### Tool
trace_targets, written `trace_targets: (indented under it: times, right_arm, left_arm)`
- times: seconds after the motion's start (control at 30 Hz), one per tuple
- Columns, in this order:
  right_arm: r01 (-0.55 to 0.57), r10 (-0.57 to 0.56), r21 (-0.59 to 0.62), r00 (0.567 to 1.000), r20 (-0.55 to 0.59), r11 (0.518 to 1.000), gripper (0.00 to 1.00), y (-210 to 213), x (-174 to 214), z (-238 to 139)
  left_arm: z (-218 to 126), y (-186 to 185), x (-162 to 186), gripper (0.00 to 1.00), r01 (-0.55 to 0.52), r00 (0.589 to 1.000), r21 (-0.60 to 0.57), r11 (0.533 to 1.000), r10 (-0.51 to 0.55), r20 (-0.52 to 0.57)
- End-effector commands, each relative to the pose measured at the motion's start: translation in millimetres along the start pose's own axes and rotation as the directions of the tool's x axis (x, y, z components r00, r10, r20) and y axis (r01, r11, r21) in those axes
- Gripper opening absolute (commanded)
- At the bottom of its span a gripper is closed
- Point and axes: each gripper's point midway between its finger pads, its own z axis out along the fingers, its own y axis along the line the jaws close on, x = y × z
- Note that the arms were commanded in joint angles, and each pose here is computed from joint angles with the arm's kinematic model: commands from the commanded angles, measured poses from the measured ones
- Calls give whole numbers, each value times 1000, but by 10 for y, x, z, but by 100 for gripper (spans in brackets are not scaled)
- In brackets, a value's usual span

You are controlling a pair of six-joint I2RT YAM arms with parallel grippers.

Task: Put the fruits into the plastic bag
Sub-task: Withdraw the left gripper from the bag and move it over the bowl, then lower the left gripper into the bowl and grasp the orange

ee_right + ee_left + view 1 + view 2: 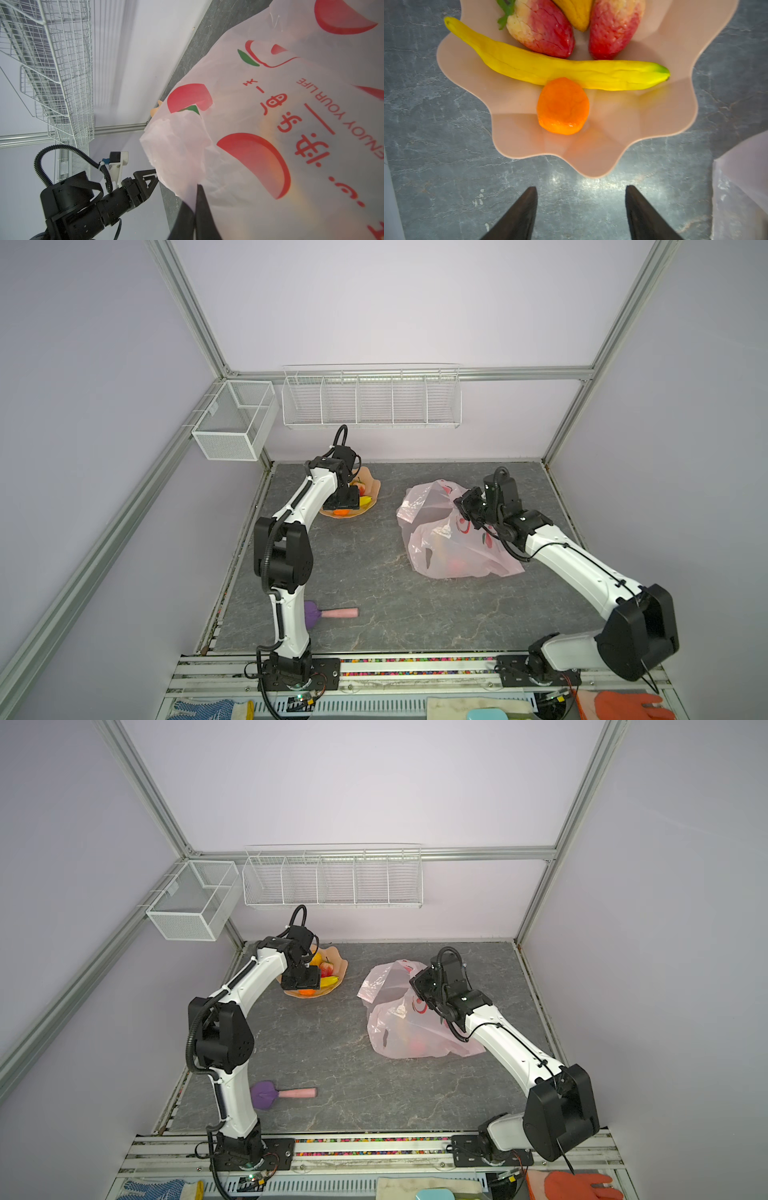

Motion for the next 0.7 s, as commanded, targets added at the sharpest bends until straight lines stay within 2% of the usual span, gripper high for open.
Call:
trace_targets:
  times: [0.0, 0.67]
  right_arm:
    - [1, -1, -9, 1000, -1, 1000, 6, 59, -28, 7]
    - [-3, 3, 2, 1000, 5, 1000, 6, 44, -38, 6]
  left_arm:
    - [62, 144, -80, 67, -13, 1000, -49, 999, 12, -13]
    - [720, 185, -208, 65, 0, 995, -20, 1000, -2, -96]
